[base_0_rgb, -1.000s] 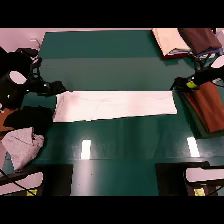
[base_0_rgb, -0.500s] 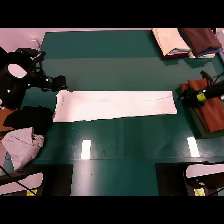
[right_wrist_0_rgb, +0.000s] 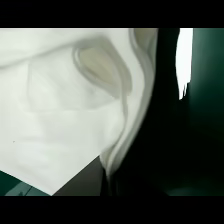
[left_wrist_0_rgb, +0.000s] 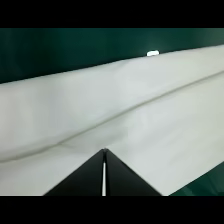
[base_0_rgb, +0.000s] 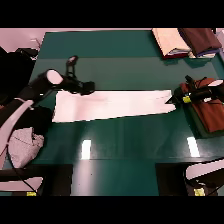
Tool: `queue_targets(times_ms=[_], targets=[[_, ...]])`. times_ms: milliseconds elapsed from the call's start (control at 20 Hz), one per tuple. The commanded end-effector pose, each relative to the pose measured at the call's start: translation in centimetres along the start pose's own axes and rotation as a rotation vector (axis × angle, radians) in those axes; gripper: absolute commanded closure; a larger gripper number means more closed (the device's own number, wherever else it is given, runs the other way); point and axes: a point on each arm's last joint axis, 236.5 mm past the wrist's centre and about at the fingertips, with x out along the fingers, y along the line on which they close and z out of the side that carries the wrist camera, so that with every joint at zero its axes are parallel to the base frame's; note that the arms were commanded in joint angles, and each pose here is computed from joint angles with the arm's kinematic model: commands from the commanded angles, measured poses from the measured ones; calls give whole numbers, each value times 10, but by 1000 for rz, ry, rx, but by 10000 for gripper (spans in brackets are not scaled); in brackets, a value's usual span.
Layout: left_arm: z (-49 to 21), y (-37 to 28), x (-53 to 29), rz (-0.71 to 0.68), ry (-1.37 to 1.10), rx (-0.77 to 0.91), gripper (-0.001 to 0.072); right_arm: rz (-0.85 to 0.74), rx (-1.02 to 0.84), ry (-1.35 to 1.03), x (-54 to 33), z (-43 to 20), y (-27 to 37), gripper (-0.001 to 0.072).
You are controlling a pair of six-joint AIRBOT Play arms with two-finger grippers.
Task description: Fold the shirts.
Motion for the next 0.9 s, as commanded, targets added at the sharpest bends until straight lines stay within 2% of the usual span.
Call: queue_targets(times_ms=[0,350,850], targets=[[-7,-29,42,-31,24,27,685,35,-136,-88,-36,24,52,693],[-13,-69,107,-86,96,74,685,123,-465,-272,-126,27,213,693],[-33,-68,121,-91,177,71,685,261,-706,-313,-113,-16,363,693]])
